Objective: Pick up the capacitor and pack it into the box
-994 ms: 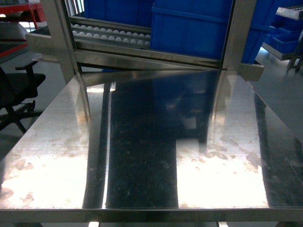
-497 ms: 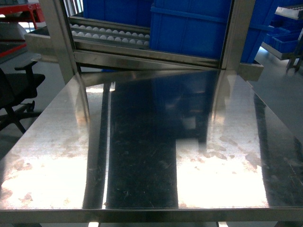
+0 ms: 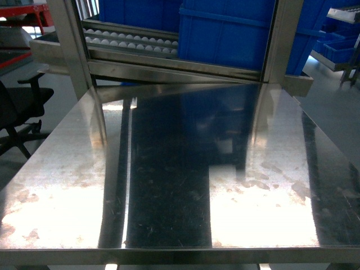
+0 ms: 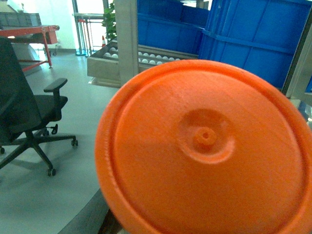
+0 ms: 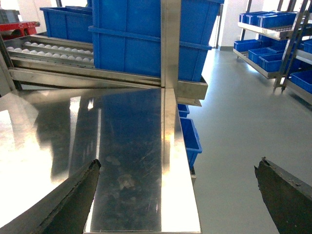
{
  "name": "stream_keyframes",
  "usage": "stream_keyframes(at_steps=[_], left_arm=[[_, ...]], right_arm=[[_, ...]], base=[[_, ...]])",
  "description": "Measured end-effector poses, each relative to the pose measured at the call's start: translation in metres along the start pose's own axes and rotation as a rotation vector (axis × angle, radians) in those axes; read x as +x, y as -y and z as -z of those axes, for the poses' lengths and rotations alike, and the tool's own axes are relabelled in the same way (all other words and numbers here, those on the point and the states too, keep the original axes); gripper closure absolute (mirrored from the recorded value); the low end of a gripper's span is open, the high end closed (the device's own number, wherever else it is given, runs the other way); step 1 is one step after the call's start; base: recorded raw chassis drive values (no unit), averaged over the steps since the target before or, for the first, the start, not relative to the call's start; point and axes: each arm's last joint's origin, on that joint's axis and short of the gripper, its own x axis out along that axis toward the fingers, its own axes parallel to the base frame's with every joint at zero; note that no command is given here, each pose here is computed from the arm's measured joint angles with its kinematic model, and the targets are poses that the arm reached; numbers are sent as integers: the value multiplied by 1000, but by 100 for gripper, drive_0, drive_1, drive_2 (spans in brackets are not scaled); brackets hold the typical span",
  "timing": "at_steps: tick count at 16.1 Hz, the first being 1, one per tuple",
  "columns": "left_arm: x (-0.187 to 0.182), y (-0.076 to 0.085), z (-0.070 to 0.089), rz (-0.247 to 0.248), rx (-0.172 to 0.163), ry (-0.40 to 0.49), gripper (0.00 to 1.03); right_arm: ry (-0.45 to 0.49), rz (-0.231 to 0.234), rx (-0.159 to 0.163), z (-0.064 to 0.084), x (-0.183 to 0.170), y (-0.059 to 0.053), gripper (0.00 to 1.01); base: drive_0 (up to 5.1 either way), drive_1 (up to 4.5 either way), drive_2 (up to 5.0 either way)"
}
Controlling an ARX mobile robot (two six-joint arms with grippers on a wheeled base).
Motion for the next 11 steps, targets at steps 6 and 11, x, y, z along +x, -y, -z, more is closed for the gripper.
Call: stream_keyframes(at_steps=[6, 11], left_arm=[[-14, 0, 1, 0, 0, 6, 58], [-14, 0, 4, -2, 0, -19, 59]], right_arm=[[0, 0, 0, 0, 0, 0, 3], [0, 0, 0, 0, 0, 0, 3]], base=[[0, 0, 0], [0, 0, 0]])
